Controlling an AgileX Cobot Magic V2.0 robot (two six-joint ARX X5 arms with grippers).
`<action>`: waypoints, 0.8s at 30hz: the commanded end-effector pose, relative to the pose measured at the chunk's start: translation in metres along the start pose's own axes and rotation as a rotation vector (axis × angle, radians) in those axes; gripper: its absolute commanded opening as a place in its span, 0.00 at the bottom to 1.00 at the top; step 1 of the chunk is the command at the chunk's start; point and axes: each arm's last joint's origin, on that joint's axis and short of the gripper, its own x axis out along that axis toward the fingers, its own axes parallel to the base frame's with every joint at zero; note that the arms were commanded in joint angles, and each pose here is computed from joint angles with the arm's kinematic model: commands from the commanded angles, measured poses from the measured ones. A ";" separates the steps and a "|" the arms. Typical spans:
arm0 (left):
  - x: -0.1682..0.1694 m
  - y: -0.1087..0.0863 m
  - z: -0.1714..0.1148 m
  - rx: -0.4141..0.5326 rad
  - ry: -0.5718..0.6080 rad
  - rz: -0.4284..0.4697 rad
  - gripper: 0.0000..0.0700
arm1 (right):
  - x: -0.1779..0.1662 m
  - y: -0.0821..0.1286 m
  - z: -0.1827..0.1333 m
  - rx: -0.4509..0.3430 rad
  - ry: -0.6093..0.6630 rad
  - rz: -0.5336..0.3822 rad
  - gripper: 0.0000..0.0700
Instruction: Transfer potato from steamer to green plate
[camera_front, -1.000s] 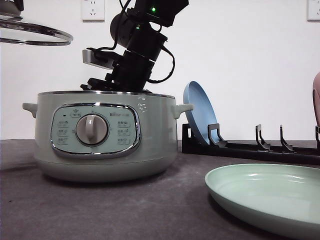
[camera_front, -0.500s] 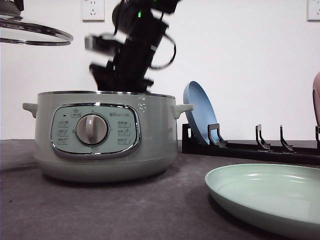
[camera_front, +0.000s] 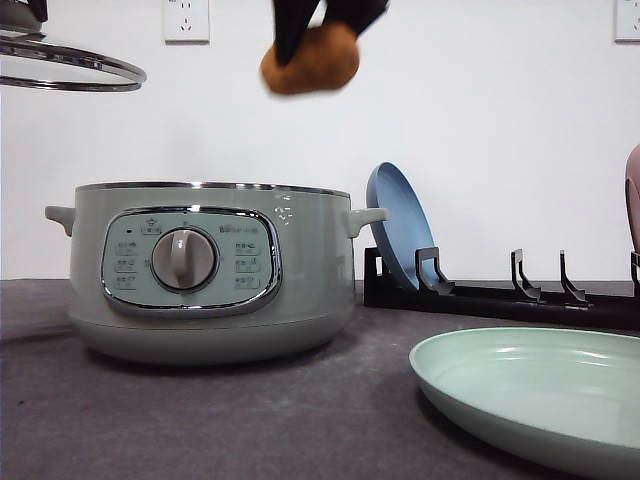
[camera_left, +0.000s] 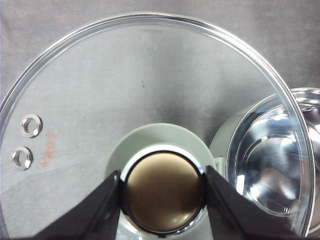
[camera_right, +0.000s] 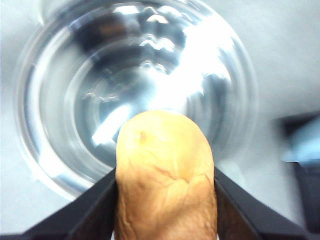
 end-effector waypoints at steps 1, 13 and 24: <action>-0.015 0.001 0.005 -0.008 -0.075 0.000 0.00 | -0.024 0.001 -0.008 0.048 0.018 -0.020 0.28; -0.015 0.001 0.004 -0.008 -0.065 0.000 0.00 | -0.118 0.008 -0.097 0.199 -0.015 -0.083 0.28; -0.015 0.001 0.003 -0.008 -0.065 0.000 0.00 | -0.111 0.027 -0.215 0.377 0.089 -0.127 0.28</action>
